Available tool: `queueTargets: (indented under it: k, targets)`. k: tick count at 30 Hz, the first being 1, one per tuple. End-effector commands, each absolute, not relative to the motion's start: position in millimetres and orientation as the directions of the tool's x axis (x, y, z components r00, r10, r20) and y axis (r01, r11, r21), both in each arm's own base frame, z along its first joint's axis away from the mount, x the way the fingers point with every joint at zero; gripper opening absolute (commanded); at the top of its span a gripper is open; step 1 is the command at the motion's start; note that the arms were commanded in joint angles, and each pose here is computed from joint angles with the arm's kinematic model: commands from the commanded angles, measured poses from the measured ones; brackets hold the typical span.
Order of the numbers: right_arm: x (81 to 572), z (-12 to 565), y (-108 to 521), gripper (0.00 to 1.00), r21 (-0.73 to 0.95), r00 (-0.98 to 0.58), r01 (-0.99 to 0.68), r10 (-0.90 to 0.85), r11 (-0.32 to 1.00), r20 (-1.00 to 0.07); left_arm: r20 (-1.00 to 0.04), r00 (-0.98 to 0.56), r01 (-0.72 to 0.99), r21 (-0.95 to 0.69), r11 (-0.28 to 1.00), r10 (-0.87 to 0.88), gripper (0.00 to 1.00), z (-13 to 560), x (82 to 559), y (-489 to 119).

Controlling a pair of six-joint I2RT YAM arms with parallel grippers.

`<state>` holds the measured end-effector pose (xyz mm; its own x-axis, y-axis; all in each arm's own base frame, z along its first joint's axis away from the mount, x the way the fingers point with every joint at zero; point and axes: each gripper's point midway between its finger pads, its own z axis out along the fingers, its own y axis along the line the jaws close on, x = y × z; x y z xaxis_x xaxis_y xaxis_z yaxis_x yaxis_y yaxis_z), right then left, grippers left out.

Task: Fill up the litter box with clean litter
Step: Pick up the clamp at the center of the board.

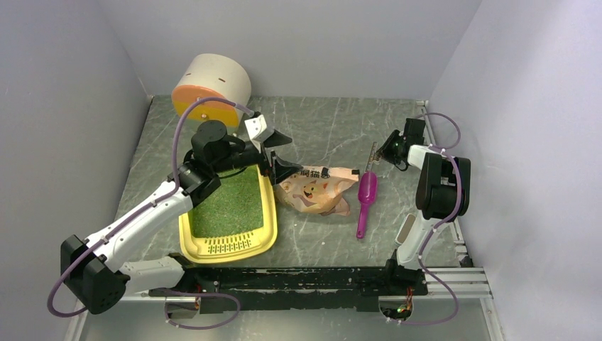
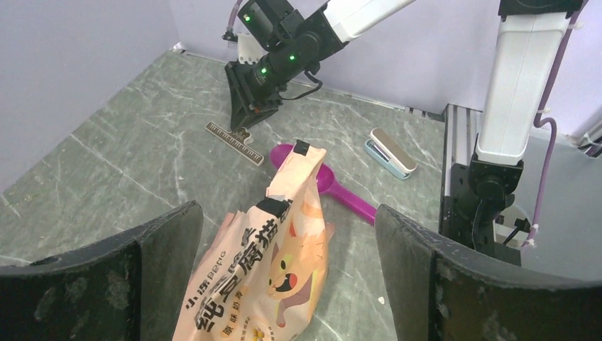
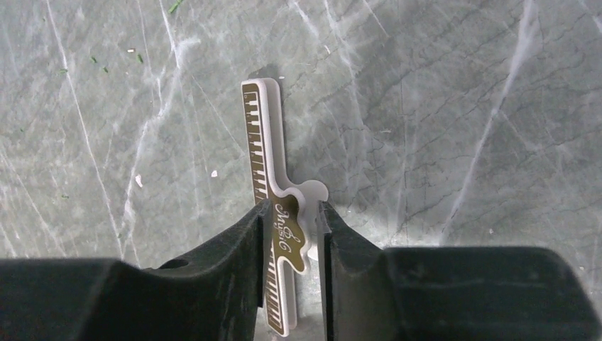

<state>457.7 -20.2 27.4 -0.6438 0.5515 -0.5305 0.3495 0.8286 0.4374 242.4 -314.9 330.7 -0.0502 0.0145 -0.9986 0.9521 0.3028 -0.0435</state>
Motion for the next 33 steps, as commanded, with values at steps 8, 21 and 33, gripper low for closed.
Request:
queueTargets:
  k: [8, 21, 33]
  targets:
    - [452.8, 14.5, -19.8, 0.24, 0.448, -0.66, 0.344, 0.552, 0.825, -0.51, -0.994, -0.092, 0.934, -0.106, 0.342, -0.056, 0.94, 345.7, 241.2, -307.6]
    - [444.5, 83.3, -10.0, 0.0, 0.526, -0.515, 0.266, 0.581, 0.807, -0.63, -0.978, -0.193, 0.869, -0.207, 0.45, -0.077, 0.96, 335.9, 256.3, -299.7]
    - [412.3, 165.7, 4.1, 0.0, 0.502, -0.276, 0.131, 0.518, 0.855, -0.81, -0.96, -0.249, 0.739, -0.273, 0.616, -0.127, 0.97, 329.8, 289.5, -284.0]
